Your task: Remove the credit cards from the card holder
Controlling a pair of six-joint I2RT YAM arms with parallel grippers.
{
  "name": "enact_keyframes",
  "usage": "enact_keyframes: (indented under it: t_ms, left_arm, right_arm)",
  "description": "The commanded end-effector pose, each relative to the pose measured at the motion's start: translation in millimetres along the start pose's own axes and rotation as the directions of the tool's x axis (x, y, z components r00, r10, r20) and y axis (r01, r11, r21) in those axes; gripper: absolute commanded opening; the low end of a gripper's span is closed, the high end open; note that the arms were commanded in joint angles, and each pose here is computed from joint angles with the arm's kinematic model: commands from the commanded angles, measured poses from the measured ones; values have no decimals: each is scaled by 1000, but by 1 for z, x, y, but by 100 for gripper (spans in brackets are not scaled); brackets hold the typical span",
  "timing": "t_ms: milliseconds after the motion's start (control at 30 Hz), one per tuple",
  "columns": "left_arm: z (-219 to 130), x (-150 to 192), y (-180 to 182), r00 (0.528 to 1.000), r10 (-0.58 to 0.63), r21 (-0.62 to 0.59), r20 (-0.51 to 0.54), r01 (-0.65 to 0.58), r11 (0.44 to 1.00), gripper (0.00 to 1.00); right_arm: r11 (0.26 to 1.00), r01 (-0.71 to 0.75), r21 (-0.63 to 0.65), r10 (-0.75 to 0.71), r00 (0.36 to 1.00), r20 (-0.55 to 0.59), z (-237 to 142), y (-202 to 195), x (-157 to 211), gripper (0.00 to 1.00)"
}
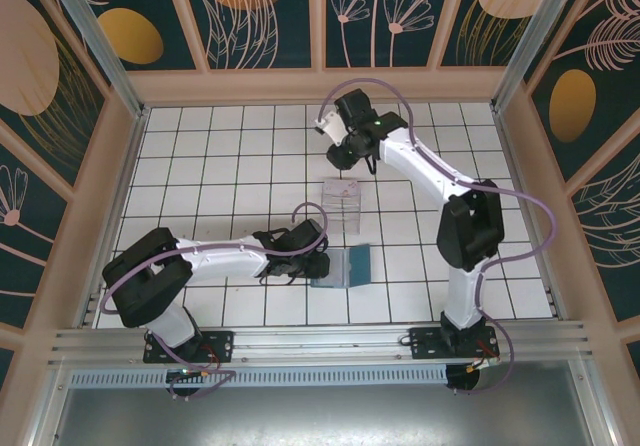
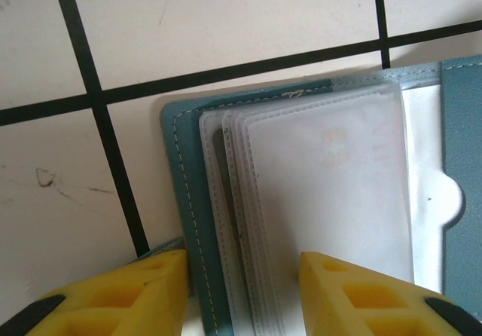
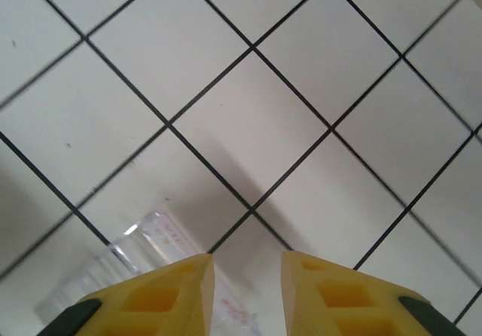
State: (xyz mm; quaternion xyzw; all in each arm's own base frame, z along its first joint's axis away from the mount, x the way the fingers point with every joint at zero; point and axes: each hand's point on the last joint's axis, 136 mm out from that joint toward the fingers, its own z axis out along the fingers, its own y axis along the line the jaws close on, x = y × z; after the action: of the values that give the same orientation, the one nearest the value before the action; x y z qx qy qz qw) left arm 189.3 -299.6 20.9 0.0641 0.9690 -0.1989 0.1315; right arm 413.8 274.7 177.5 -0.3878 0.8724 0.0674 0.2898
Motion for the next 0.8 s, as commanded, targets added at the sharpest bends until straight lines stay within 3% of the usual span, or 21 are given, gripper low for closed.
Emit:
enact_keyframes:
  t_ms: [0,200,400,567,767]
  left_arm:
    - [-6,6,1,1000,-18,13,-14,18,1000,43]
    - [-12,-2,-11,1000,-28,57,12,27,998,44]
    - [-18,-9,-19,999,-35,91,34,32,995,43]
    - [-22,-16,-24,998,-51,130,46,45,990,42]
    - [-32,-26,-29,996,-72,175,62,60,983,31]
  right_arm:
    - [953,-303,-31,304,952,41,-14,11,2,25]
    - [828,-542,-146,553,832,45,-29,45,28,19]
    - [721,-668,-188,680,733,3,-46,74,58,16]
    - [676,-716,-177,719,693,-56,-52,94,84,20]
    - [685,-717,-129,706,697,-122,-53,114,108,22]
